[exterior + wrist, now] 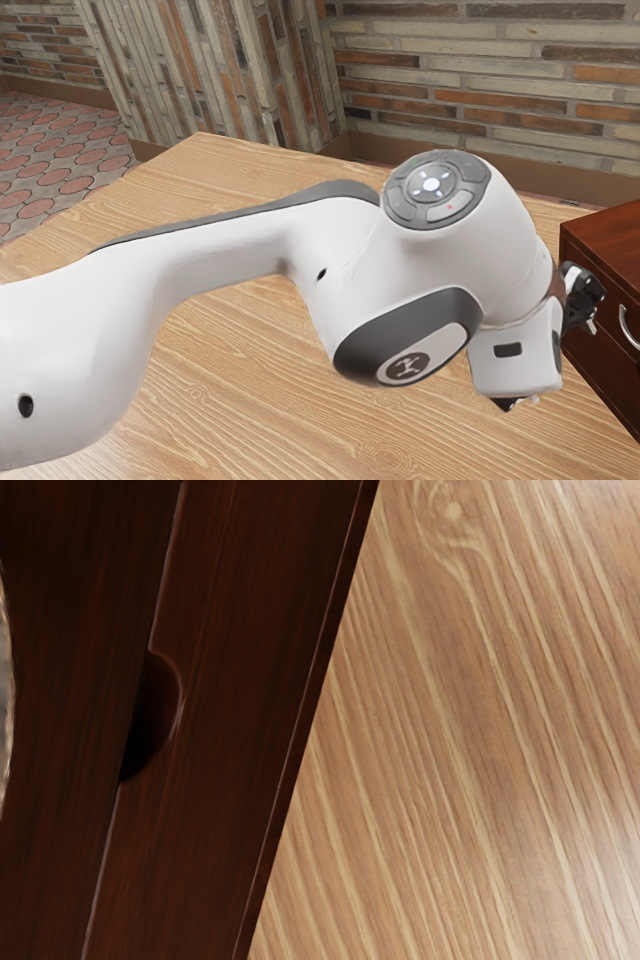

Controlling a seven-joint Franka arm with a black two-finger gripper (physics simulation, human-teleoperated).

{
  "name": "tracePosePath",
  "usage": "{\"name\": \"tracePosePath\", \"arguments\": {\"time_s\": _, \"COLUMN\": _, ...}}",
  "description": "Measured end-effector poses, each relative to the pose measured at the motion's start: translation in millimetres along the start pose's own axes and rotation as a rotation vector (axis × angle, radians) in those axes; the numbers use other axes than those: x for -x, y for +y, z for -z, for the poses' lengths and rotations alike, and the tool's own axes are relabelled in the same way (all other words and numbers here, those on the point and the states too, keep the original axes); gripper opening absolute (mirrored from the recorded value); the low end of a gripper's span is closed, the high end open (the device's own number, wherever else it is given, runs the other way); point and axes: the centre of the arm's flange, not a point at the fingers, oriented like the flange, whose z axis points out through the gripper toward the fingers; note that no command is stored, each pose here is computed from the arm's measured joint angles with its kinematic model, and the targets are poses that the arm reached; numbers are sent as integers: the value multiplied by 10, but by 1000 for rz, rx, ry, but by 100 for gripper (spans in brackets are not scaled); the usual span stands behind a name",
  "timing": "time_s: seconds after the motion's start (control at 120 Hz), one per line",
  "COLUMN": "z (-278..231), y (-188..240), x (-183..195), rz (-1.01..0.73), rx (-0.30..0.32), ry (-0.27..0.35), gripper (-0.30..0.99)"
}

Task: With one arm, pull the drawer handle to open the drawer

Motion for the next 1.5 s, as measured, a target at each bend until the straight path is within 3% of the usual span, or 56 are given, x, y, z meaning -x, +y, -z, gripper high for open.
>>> {"name": "tracePosePath", "arguments": {"time_s": 0.308, "z": -84, "y": -165, "x": -142, "rz": -36, "rx": -23, "ry": 0, "gripper": 69}}
{"name": "tracePosePath", "arguments": {"time_s": 0.783, "z": -235, "y": -197, "x": -230, "rz": -71, "rx": -9, "ry": -7, "gripper": 66}}
{"name": "tracePosePath", "arguments": {"time_s": 1.333, "z": -85, "y": 246, "x": 8, "rz": -114, "rx": 86, "ry": -7, "gripper": 76}}
{"name": "tracePosePath", "arguments": {"time_s": 1.5, "z": -7, "y": 335, "x": 59, "rz": -117, "rx": 94, "ry": 4, "gripper": 70}}
